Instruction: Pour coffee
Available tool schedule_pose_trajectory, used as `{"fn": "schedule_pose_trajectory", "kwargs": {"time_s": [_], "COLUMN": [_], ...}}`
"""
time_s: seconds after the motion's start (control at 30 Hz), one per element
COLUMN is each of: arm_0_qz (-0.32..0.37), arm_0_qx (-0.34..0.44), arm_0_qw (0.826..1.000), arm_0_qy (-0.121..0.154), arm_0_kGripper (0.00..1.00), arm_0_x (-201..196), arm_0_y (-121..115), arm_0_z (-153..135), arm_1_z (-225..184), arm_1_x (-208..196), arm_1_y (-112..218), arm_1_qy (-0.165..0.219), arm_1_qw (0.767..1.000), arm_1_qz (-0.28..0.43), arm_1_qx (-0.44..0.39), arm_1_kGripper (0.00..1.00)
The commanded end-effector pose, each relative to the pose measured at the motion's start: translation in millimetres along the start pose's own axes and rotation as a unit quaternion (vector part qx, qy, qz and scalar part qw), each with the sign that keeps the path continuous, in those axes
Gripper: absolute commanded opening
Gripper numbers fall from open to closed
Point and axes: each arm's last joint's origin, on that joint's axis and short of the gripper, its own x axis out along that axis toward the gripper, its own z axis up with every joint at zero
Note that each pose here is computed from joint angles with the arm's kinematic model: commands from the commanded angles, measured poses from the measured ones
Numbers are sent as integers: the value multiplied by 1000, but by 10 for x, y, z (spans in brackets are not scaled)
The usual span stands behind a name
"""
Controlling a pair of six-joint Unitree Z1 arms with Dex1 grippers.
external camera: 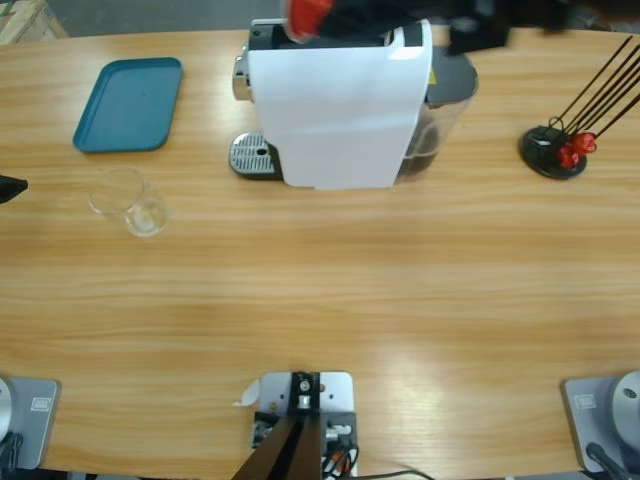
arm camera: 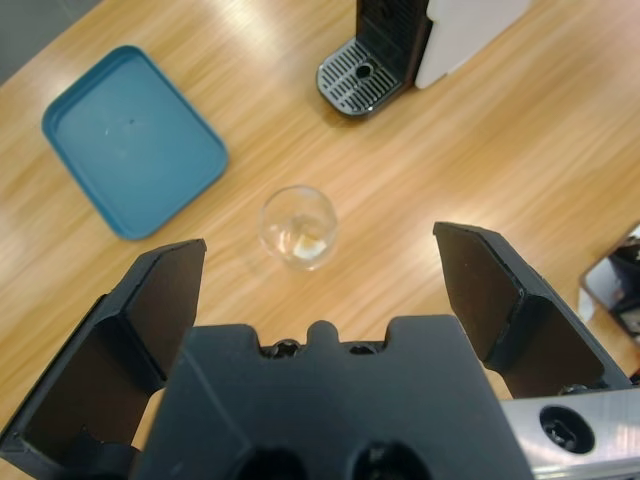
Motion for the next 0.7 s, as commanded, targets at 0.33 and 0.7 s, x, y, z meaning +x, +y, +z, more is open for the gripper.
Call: {"fn": "schedule_pose_trajectory", "kwargs": {"time_s": [0.33, 0.7], "arm_0_qz": [-18, -20], "arm_0_qx": [16, 16], "arm_0_qw": [999, 999], "arm_0_qy": [21, 29], "arm_0_kGripper": [1000, 1000], "arm_0_x": [64, 97], "arm_0_y": [-41, -46], "arm_0_z": [-150, -168], "arm_1_z": [-20, 8], "arm_1_x": [902, 894], "arm_1_y": [-245, -343], "arm_1_qy": [46, 68], "arm_1_qw": [998, 991], "arm_1_qz": [13, -76], "arm_1_qx": [-41, -84], "arm_1_kGripper": [0, 0]}}
